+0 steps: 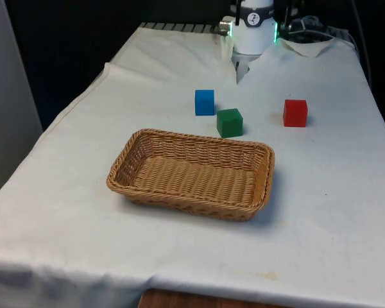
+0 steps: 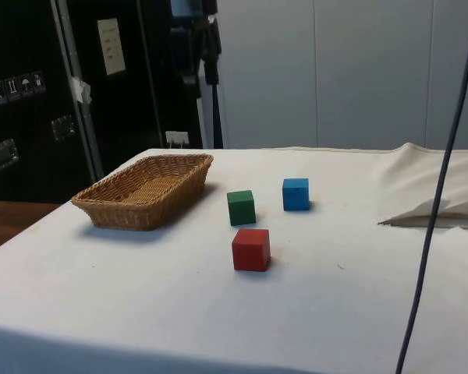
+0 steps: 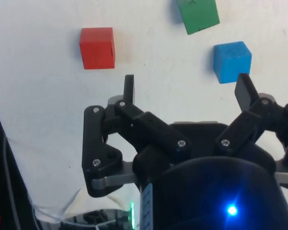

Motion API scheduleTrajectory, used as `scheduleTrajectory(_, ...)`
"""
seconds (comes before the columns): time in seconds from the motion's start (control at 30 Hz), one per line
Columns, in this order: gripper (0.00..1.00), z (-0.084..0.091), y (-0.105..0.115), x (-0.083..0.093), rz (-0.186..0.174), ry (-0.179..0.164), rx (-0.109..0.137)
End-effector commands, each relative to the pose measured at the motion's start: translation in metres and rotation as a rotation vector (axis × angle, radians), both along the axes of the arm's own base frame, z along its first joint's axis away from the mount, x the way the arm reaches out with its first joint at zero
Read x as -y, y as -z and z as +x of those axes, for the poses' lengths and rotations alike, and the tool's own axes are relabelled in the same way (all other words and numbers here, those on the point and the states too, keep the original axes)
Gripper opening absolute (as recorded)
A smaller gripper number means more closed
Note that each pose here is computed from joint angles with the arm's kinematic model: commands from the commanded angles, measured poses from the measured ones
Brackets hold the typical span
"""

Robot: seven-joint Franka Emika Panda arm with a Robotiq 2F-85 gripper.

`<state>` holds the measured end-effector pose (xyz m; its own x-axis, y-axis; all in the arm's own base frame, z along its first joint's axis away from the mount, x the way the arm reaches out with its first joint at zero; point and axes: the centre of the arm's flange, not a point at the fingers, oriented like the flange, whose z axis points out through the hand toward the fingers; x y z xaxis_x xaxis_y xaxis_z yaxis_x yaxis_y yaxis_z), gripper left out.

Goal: Pick up exactly two blocks and place them into the basket.

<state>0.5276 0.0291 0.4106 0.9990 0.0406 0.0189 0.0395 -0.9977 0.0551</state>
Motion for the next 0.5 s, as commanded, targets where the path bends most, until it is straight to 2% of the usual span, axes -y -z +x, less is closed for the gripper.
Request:
scheduleTrajectory(0.0, 1.00, -0.001, 0.007, 0.000, -0.006, 0.001, 0.009)
scheduleTrajectory(0.13, 1.00, -0.004, 0.018, 0.000, 0.000, -0.002, 0.001)
scheduleTrajectory(0.33, 1.00, -0.003, 0.046, 0.000, -0.009, -0.002, 0.005)
scheduleTrajectory(0.37, 1.00, -0.004, 0.040, -0.001, -0.008, -0.004, -0.002)
scheduleTrajectory(0.47, 1.00, -0.003, 0.054, 0.000, -0.011, -0.003, 0.007)
